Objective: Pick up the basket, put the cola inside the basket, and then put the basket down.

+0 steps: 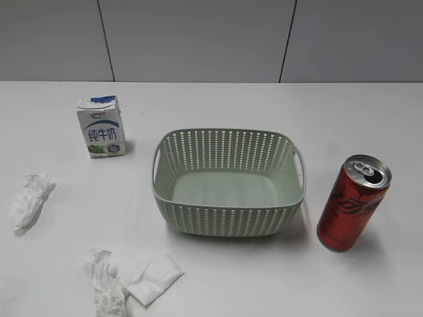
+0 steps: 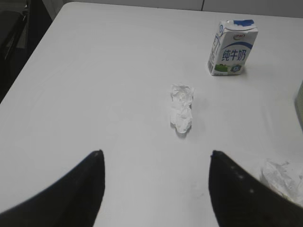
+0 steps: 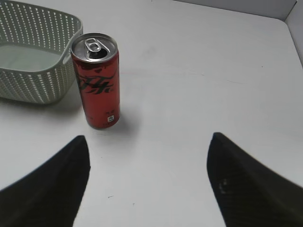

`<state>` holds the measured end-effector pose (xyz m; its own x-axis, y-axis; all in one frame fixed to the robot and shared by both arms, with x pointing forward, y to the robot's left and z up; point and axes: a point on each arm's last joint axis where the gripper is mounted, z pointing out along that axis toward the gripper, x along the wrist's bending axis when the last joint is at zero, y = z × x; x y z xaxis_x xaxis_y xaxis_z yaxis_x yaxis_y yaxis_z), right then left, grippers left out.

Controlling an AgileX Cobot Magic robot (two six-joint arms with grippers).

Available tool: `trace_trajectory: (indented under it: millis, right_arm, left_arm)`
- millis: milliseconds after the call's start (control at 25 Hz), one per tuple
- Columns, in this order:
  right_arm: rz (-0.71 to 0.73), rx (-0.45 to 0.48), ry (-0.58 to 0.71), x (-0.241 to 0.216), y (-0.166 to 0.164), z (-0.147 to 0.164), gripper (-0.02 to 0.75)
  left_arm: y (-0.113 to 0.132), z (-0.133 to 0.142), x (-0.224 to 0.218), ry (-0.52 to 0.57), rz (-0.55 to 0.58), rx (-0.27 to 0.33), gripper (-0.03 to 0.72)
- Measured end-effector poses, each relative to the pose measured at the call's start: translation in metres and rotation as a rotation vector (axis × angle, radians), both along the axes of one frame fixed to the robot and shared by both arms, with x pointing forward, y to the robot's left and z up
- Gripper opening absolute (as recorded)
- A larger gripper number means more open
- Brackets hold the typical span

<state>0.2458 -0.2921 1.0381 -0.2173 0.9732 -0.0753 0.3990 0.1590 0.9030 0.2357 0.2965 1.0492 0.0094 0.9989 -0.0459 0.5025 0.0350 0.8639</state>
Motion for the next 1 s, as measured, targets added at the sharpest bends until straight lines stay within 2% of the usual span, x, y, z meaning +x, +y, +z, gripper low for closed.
trace_trajectory:
  millis: [680, 800, 1000]
  right_arm:
    - [0.000, 0.001, 0.000, 0.000, 0.000, 0.000, 0.585]
    - [0.000, 0.001, 0.000, 0.000, 0.000, 0.000, 0.585]
    - [0.000, 0.001, 0.000, 0.000, 0.000, 0.000, 0.585]
  left_arm:
    - [-0.001, 0.001, 0.000, -0.008, -0.002, -0.013, 0.517]
    - [-0.003, 0.010, 0.003, -0.037, -0.019, -0.034, 0.517]
    - [-0.007, 0.028, 0.027, -0.034, -0.043, -0.107, 0.517]
